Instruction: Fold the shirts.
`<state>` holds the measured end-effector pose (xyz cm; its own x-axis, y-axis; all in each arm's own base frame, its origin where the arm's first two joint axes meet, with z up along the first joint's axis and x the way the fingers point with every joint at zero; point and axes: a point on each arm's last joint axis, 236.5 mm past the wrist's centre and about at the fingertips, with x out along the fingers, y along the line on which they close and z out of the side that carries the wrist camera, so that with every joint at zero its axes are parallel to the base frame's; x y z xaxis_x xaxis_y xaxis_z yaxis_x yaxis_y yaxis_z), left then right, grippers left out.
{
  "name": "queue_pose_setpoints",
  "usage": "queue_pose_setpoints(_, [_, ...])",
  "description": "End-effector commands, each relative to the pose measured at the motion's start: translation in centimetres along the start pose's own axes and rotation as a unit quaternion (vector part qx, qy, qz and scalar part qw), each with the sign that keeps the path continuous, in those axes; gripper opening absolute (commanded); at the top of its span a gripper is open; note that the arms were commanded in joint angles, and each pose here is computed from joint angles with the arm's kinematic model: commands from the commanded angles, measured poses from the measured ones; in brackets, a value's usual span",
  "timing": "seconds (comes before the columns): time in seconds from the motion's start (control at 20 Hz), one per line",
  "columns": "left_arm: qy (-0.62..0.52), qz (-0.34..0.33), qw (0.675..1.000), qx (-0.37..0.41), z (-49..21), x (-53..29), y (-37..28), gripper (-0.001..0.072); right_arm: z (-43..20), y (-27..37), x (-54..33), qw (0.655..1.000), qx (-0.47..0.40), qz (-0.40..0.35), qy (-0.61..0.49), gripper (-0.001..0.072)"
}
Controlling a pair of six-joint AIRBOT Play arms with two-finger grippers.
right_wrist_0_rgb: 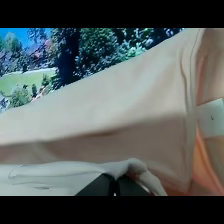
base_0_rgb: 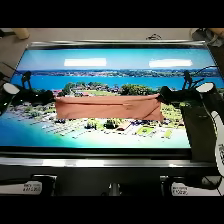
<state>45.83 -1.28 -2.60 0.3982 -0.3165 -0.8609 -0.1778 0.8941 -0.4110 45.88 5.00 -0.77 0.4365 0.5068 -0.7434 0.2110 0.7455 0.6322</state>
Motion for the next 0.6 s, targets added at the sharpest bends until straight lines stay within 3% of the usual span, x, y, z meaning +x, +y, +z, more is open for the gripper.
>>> queue_pose_setpoints(0.0, [0.042,-0.026,0.998,-0.042,1.7,5.2,-1.0,0.0072,0.6,-2.3,3.9,0.999,0.044,0.002,0.019,0.0106])
queue_pose_setpoints(0.05, [0.045,-0.042,0.997,-0.05,2.1,5.6,-1.7,0.0306,0.5,-2.7,4.3,0.999,0.046,0.001,0.023,0.0369])
queue_pose_setpoints(0.1, [0.037,-0.05,0.997,-0.051,2.8,5.3,-2.2,0.0579,0.7,-2.7,4.0,0.999,0.03,0.0,0.021,0.0703])
queue_pose_setpoints(0.15, [0.023,-0.051,0.998,-0.041,3.9,4.3,-2.5,0.0652,0.8,-3.0,3.3,1.0,0.001,-0.006,0.026,0.0699])
queue_pose_setpoints(0.35, [-0.017,-0.063,0.998,-0.016,6.3,-1.3,-4.1,0.0651,-0.4,-8.4,1.5,0.99,-0.045,-0.114,0.075,0.0714])
queue_pose_setpoints(0.55, [-0.008,-0.079,0.996,0.035,4.5,-5.1,-7.5,0.0649,-2.1,-7.8,5.3,0.992,0.026,-0.052,0.111,0.0714])
